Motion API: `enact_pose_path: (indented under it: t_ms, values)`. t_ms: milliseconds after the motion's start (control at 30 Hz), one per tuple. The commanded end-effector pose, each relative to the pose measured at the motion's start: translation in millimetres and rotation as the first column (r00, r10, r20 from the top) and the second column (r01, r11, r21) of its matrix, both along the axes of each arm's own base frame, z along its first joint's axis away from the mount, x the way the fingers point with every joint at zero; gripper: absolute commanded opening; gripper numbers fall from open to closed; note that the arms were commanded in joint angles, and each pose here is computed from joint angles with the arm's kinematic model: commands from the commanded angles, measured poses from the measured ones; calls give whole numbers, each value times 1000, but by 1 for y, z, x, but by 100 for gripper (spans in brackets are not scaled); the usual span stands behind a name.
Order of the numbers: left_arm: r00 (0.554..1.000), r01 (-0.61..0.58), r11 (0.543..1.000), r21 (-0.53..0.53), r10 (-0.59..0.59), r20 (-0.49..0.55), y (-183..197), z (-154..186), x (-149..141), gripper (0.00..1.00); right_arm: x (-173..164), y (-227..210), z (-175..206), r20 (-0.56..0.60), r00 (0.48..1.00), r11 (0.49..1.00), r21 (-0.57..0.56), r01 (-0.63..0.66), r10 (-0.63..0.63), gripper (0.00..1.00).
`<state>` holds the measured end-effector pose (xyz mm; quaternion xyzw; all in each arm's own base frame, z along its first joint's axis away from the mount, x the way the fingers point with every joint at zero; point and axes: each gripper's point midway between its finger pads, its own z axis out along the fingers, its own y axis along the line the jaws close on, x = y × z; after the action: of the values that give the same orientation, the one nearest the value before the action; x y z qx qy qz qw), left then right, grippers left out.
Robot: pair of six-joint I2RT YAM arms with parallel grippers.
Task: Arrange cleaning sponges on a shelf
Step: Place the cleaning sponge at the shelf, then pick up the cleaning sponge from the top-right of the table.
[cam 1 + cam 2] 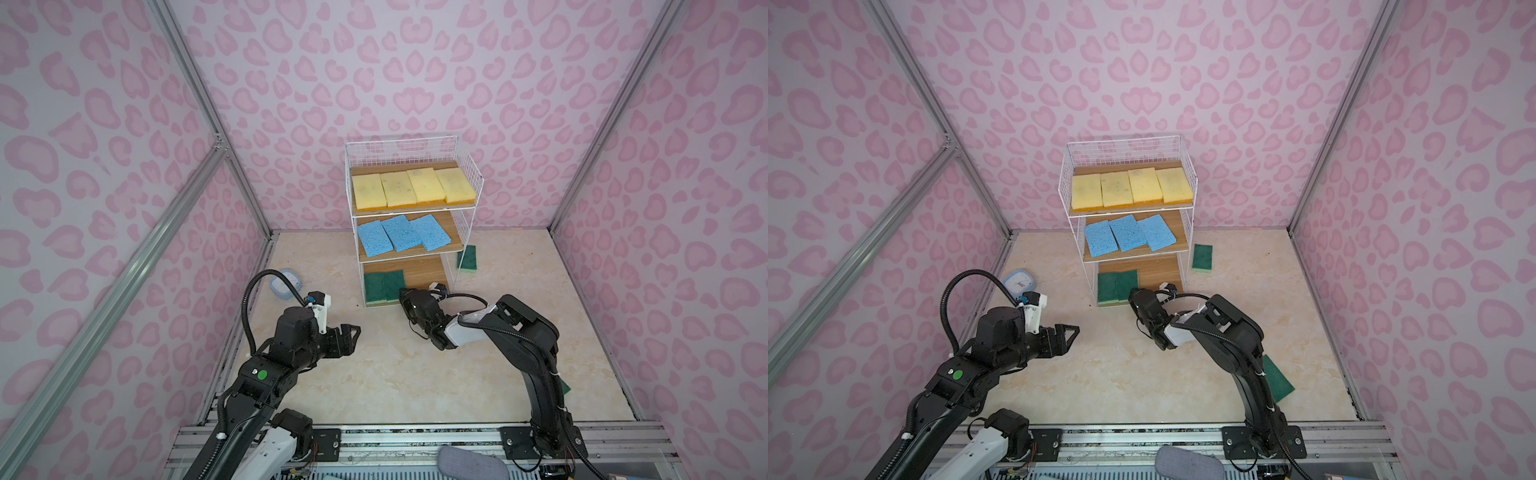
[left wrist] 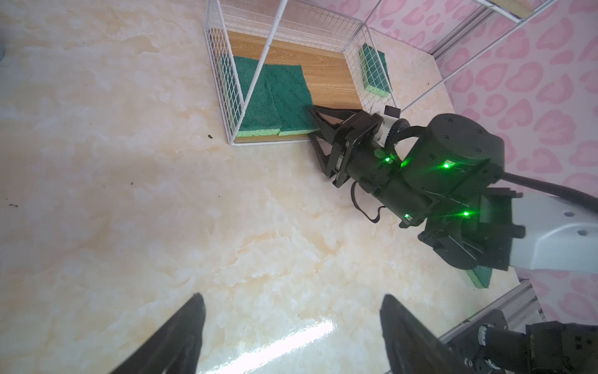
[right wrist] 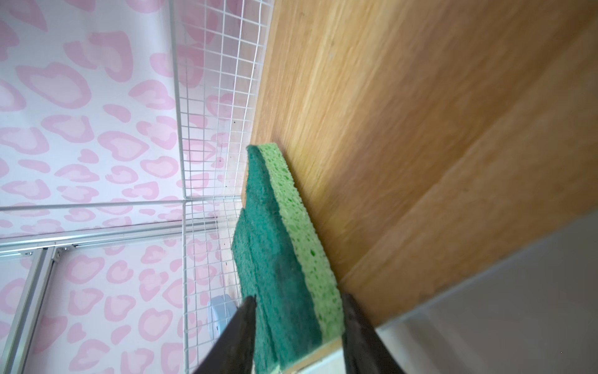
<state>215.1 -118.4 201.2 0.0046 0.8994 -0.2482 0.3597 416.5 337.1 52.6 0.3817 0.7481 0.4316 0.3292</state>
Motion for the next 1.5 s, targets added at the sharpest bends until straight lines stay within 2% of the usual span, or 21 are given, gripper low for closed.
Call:
enact_pose_path:
  t_ms: [0,167,400,533,667,833,900,1033,1067,1100,1333,1467]
  values:
    - [1000,1,1000,3,-1,17,0,1,3,86,-4,-3,8,16,999,998,-40,-41,41,56]
    - [1000,-6,1000,8,6,16,1,0,3,86,-13,-5,28,17,991,987,-97,-131,133,70]
    - [1000,-21,999,24,21,6,4,-2,5,86,-34,-15,50,-20,964,947,-186,-263,264,75]
    - [1000,-29,999,37,29,0,6,-4,6,86,-51,-33,57,-51,947,922,-216,-321,317,64]
    - [999,-36,998,43,36,-7,6,-6,8,86,-66,-73,56,-51,946,929,-179,-323,320,54]
    - [997,-69,996,60,72,-42,8,-16,16,86,-83,-135,56,-105,950,914,-258,-312,294,52]
    - [995,-80,995,59,83,-59,7,-21,21,86,-84,-157,58,-118,958,924,-256,-285,263,53]
    - [990,-100,993,56,105,-95,3,-33,31,87,-72,-198,57,-131,970,947,-223,-232,206,54]
    - [989,-106,993,54,110,-97,2,-34,35,96,-68,-206,54,-142,970,952,-212,-222,195,54]
    - [988,-110,993,50,115,-99,1,-35,38,98,-63,-215,52,-146,972,957,-199,-210,183,55]
    - [987,-126,990,56,131,-93,-6,-28,63,98,-15,-261,40,-168,983,980,-173,-100,71,59]
    - [987,-123,989,83,131,-91,-6,-24,70,98,24,-268,30,-197,978,979,-178,-104,68,60]
